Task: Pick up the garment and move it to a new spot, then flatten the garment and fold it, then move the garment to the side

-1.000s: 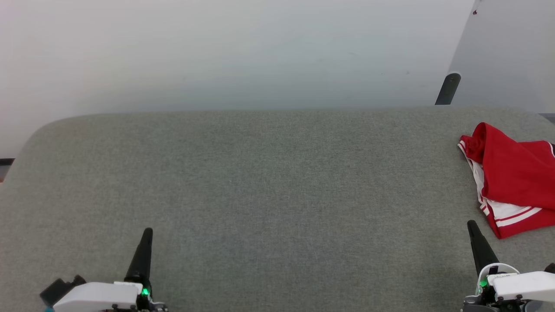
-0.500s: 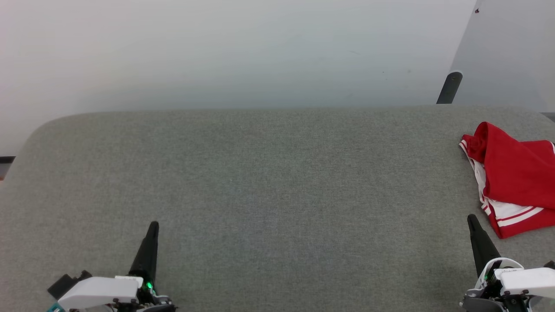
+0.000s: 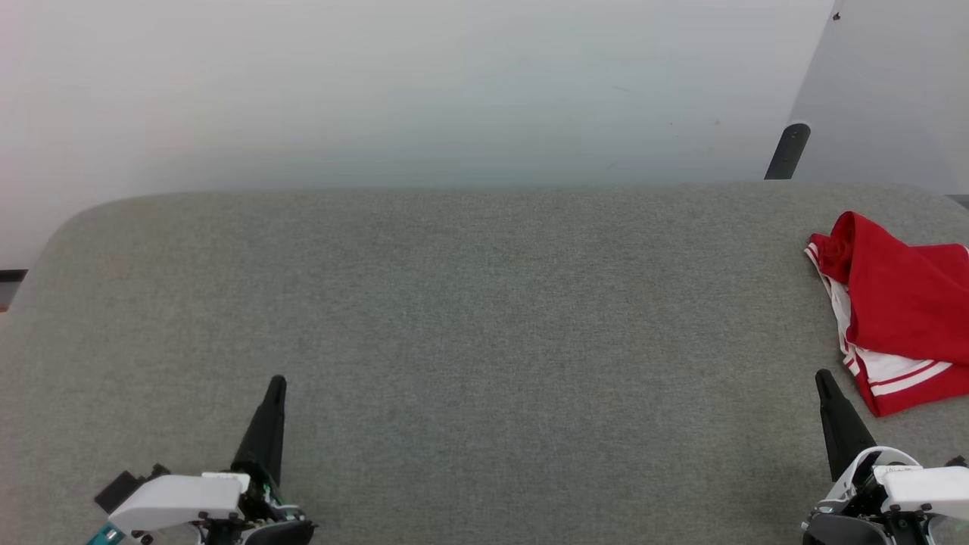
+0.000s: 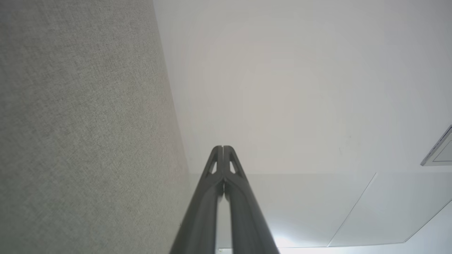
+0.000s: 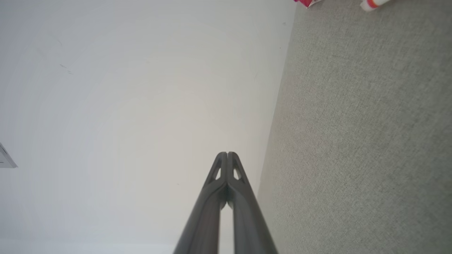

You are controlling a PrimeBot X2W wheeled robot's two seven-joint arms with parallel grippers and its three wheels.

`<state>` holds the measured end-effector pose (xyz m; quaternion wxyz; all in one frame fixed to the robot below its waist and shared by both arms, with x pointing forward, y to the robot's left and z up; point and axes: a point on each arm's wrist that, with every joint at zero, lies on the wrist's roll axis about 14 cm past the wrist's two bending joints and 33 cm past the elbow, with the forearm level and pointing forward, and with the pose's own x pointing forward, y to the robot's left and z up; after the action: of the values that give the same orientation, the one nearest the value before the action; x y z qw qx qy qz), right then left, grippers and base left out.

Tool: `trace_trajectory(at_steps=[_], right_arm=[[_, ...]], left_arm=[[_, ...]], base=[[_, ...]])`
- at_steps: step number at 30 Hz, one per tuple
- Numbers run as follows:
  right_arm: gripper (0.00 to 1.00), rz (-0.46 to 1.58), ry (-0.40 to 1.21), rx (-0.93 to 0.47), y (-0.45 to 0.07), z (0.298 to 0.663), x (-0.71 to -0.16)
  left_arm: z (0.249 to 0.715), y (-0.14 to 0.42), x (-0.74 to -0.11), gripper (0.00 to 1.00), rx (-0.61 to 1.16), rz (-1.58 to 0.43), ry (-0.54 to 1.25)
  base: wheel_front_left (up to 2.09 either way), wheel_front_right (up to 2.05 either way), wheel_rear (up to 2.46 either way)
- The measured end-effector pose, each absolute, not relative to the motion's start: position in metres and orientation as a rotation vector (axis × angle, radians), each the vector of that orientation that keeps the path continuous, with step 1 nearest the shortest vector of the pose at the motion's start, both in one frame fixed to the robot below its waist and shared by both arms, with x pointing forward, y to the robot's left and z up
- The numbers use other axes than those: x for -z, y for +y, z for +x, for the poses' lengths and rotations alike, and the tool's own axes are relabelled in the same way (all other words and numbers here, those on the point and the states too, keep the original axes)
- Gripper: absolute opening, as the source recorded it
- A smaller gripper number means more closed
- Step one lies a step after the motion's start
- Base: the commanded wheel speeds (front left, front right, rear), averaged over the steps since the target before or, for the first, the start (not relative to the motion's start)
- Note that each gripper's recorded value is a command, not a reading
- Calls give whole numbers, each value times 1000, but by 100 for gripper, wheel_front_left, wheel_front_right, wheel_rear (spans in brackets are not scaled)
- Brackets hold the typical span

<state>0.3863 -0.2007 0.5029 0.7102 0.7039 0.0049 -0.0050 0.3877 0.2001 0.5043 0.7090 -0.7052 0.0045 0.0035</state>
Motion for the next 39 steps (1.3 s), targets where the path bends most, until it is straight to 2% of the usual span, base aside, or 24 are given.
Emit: trace_trajectory(at_steps=[39], right_arm=[[0, 1572, 4, 4, -201, 389, -506]], left_arm=[[388, 199, -504, 0, -7, -1575, 10]], base=[[0, 0, 0]])
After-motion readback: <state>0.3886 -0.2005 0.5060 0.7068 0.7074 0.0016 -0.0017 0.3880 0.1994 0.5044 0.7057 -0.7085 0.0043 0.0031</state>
